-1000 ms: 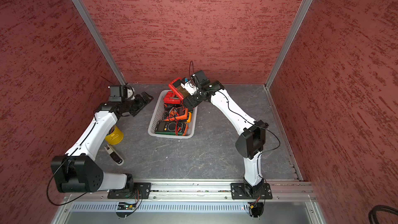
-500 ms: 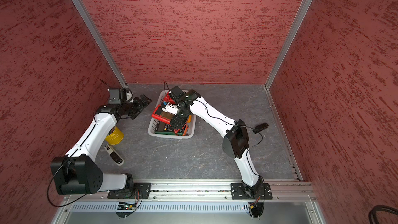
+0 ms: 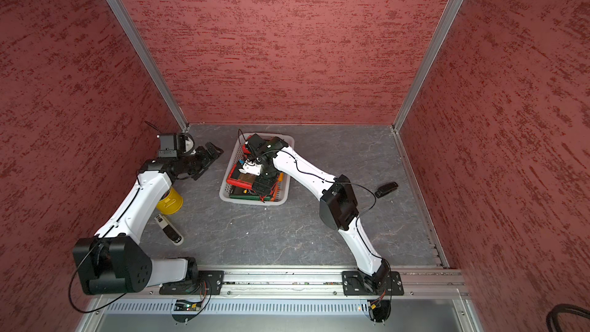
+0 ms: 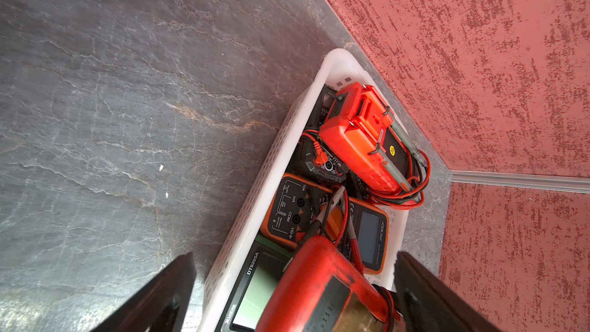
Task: Put the multimeter into the basket
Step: Place the multimeter in the basket.
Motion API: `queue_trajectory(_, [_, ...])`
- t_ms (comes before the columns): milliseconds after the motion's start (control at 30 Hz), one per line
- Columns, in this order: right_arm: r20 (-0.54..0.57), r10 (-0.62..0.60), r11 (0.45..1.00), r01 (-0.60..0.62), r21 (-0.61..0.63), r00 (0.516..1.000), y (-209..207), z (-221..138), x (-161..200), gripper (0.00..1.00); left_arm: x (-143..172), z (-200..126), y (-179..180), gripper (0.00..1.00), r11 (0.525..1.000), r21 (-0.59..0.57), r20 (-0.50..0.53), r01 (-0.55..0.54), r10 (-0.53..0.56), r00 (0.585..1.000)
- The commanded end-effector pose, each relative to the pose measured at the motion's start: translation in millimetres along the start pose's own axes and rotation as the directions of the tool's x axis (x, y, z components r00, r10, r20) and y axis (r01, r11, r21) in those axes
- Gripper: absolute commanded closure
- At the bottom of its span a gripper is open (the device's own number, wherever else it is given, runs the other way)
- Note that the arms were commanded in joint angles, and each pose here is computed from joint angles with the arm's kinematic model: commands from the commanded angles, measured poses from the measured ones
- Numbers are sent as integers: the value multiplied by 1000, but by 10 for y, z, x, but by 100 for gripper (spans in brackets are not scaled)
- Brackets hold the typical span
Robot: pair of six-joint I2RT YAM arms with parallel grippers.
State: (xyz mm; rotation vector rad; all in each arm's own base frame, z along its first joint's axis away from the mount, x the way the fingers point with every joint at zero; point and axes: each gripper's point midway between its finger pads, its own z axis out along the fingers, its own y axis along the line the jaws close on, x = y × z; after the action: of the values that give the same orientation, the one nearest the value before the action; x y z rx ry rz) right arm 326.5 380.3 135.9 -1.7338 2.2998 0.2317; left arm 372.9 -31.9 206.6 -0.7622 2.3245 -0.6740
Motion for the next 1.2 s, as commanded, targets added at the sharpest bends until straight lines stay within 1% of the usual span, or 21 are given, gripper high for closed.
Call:
queue_trajectory(0, [40, -43, 998, 41, 47, 998, -78, -78, -141, 33, -23, -57, -23, 0, 1000, 19, 19, -1, 1, 1000])
queue_trajectory(67, [40, -52, 998, 50, 47, 998, -81, -73, -143, 23, -16, -57, -18, 0, 1000, 18, 17, -1, 1, 1000])
queue_trajectory(167, [40, -49, 998, 47, 47, 998, -79, -69, -145, 13, -19, -58, -16, 0, 1000, 18, 19, -1, 0, 1000])
queue_trajectory(200, [39, -40, 998, 39, 48, 998, -82, -67, -142, 4, -21, -59, -19, 0, 1000, 19, 20, 0, 0, 1000])
queue_trajectory(233, [36, -32, 998, 30, 52, 999, -91, -60, -139, 1, -21, -59, -20, 0, 1000, 19, 20, -1, 1, 1000])
queue_trajectory(400, [19, -19, 998, 18, 52, 1000, -100, -6, -110, 1, -35, -59, -37, 0, 1000, 23, 21, -2, 2, 1000])
queue_trajectory(567, [51, -17, 999, 15, 32, 999, -52, -103, -165, 1, -27, -70, -38, 0, 1000, 23, 20, -4, 3, 1000])
queue_trajectory(733, [154, -16, 1000, 16, 4, 988, 44, -470, -334, 1, -21, -80, -42, 0, 1000, 23, 20, -6, 6, 1000])
queue_trajectory(900, [231, -16, 999, 9, 30, 973, 60, -810, -421, 1, -57, -110, -60, 0, 1000, 24, 32, -11, 10, 999])
queue_trajectory(1000, [279, 0, 998, -18, 62, 960, 18, -1011, -467, 1, -90, -131, -81, 0, 999, 21, 41, -24, 23, 999])
queue_trajectory(1100, [377, 64, 990, -108, 95, 924, -144, -1330, -501, 1, -132, -134, -85, 0, 999, 10, 48, -38, 38, 998])
queue_trajectory(1133, [419, 101, 982, -158, 103, 903, -246, -1450, -487, 1, -148, -131, -82, 0, 999, 6, 52, -45, 44, 998])
queue_trajectory(1167, [474, 139, 970, -216, 111, 869, -356, -1635, -463, 1, -165, -126, -75, 0, 999, 1, 55, -48, 48, 997])
